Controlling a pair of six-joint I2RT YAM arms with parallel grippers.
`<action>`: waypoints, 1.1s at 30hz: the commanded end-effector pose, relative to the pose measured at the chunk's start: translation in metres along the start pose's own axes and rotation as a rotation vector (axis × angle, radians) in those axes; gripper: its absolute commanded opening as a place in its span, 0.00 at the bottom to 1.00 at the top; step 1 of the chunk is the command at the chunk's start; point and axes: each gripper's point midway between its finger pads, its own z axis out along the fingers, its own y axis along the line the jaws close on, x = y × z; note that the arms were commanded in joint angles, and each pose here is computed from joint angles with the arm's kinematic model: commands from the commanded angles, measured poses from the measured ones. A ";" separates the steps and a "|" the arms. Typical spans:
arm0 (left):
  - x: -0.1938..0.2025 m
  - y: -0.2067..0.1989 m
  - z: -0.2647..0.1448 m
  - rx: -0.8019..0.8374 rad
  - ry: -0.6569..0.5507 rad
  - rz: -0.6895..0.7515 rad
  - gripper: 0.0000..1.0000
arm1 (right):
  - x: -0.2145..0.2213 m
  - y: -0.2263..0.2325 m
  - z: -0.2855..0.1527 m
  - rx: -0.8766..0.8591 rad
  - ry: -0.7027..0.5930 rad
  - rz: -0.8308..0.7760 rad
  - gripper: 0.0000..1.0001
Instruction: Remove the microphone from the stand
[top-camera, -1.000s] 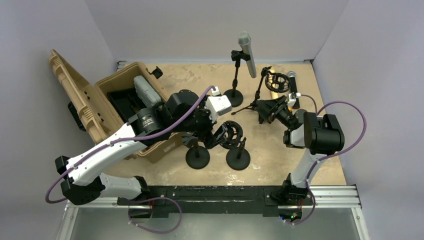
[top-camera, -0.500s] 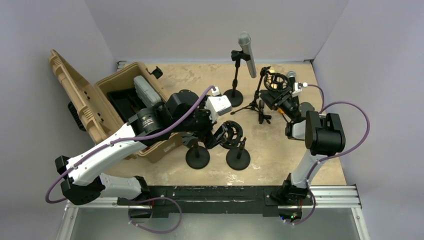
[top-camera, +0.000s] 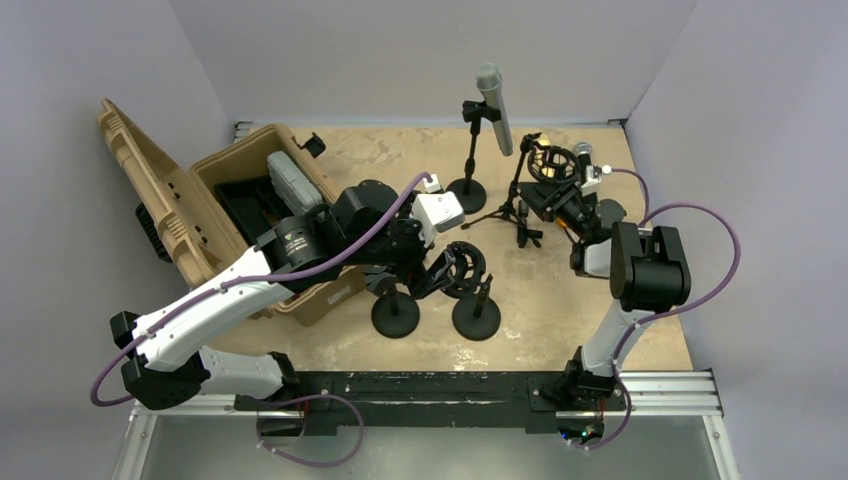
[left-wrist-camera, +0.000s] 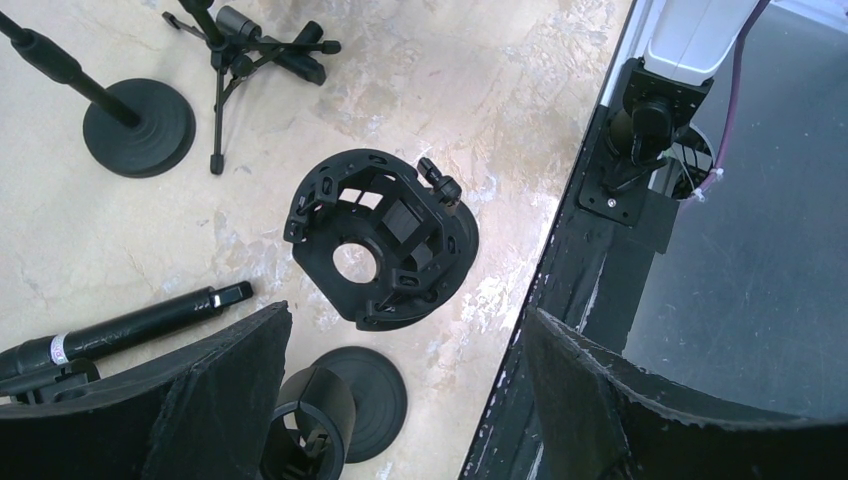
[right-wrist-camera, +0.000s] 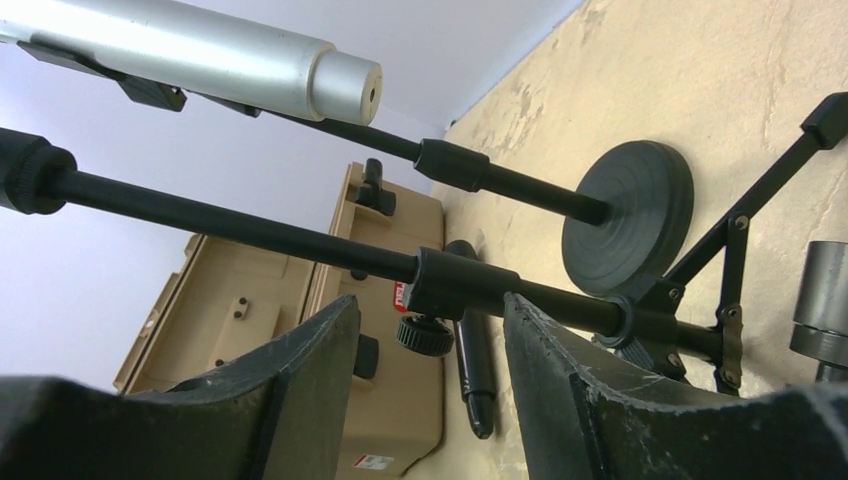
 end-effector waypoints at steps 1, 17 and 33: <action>-0.009 -0.002 -0.005 0.009 -0.036 0.032 0.84 | 0.001 0.021 0.009 -0.058 0.005 -0.066 0.54; -0.010 -0.003 -0.007 0.007 -0.040 0.035 0.84 | 0.018 0.019 0.010 -0.056 0.025 -0.045 0.51; -0.011 -0.003 -0.007 0.006 -0.041 0.036 0.84 | 0.011 0.011 0.015 -0.037 0.002 -0.065 0.24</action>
